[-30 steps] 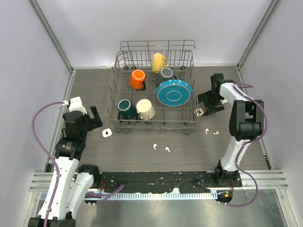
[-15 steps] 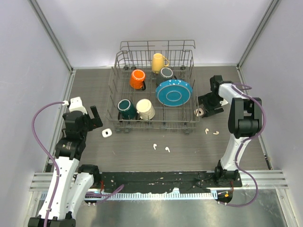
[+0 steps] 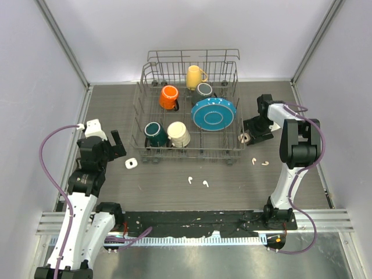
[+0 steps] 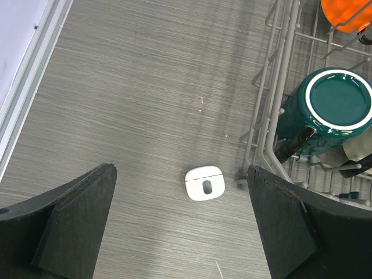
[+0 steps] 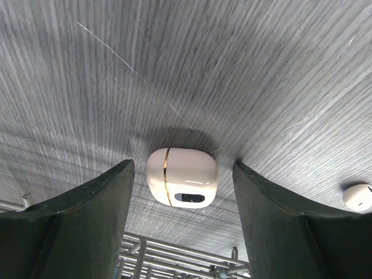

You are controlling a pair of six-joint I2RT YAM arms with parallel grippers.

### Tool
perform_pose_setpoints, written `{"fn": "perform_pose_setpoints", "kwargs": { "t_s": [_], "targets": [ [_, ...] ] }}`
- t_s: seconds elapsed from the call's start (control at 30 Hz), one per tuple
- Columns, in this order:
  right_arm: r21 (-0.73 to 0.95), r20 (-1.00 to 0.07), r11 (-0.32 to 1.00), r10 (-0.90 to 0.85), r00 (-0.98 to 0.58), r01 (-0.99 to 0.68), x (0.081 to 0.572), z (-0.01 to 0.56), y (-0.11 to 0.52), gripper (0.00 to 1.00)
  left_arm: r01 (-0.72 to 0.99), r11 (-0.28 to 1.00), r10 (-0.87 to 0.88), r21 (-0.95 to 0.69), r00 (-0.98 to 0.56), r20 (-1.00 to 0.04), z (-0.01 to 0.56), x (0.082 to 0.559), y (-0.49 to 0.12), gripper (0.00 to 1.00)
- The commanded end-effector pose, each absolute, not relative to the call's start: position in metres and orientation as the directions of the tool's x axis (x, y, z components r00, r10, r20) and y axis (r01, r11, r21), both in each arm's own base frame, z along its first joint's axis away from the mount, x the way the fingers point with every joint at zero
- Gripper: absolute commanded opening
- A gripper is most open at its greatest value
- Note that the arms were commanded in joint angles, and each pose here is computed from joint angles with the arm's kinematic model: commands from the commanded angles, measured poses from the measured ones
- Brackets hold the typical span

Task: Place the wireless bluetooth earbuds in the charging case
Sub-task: Pick up the charging case at the center of the board.

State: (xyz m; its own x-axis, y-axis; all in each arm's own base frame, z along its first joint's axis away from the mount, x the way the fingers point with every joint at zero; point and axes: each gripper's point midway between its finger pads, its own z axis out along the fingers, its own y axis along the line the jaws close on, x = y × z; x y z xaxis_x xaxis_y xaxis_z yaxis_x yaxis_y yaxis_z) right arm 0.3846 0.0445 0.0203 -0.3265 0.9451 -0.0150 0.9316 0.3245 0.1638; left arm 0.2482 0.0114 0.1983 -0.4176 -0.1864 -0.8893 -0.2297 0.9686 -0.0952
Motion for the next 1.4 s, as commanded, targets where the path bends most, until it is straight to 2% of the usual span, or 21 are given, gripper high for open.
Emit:
{"fn": "perform_pose_setpoints", "kwargs": {
  "t_s": [0.0,0.2,0.27,0.3,0.4,0.47,0.53,0.57,0.8,0.9,1.03,1.27,1.37],
  "targets": [
    [0.157,-0.016,0.307,0.951,-0.308,0.939,0.385,0.013,0.044,0.73,-0.225,0.970,-0.171,-0.088,-0.384,-0.907,0.206,0.253,0.013,1.00],
    [0.153,-0.031,0.291,0.957,-0.290,0.944,0.381,0.011,0.041,0.69,-0.228,0.970,-0.173,-0.089,-0.383,-0.907,0.206,0.253,0.013,1.00],
    [0.168,-0.039,0.289,0.957,-0.287,0.942,0.383,0.014,0.041,0.62,-0.226,0.970,-0.173,-0.089,-0.381,-0.908,0.207,0.253,0.013,1.00],
    [0.167,-0.037,0.289,0.957,-0.287,0.942,0.381,0.012,0.041,0.54,-0.226,0.970,-0.173,-0.090,-0.378,-0.909,0.208,0.253,0.013,1.00],
    [0.173,-0.025,0.285,0.958,-0.285,0.943,0.379,0.011,0.043,0.52,-0.226,0.970,-0.171,-0.089,-0.380,-0.909,0.207,0.253,0.013,1.00],
    [0.179,-0.021,0.291,0.956,-0.292,0.940,0.379,0.010,0.045,0.40,-0.225,0.970,-0.171,-0.089,-0.379,-0.910,0.208,0.253,0.013,1.00],
    [0.181,-0.019,0.288,0.957,-0.289,0.940,0.378,0.010,0.044,0.04,-0.225,0.970,-0.172,-0.090,-0.376,-0.911,0.209,0.253,0.013,1.00],
    [0.182,-0.021,0.288,0.957,-0.289,0.940,0.377,0.010,0.043,0.01,-0.225,0.970,-0.173,-0.092,-0.373,-0.912,0.209,0.252,0.013,1.00],
    [0.323,-0.040,0.291,0.955,-0.295,0.900,0.385,0.043,0.033,0.01,-0.263,0.951,-0.243,-0.166,-0.297,-0.923,0.229,0.241,0.016,1.00],
    [0.431,-0.099,0.284,0.958,-0.268,0.856,0.390,0.078,0.019,0.01,-0.306,0.917,-0.329,-0.255,-0.224,-0.917,0.243,0.228,0.019,1.00],
    [0.556,-0.167,0.270,0.963,-0.213,0.786,0.386,0.134,-0.001,0.01,-0.174,0.947,-0.304,-0.269,-0.226,-0.926,0.264,0.219,0.000,1.00],
    [0.696,-0.134,0.236,0.970,-0.201,0.678,0.361,0.189,-0.009,0.01,0.017,0.916,-0.383,-0.401,-0.258,-0.887,0.291,0.213,-0.041,1.00],
    [0.778,-0.151,0.259,0.961,-0.230,0.572,0.347,0.228,0.005,0.01,0.102,0.881,-0.413,-0.461,-0.305,-0.858,0.296,0.214,-0.063,1.00]
  ]
}}
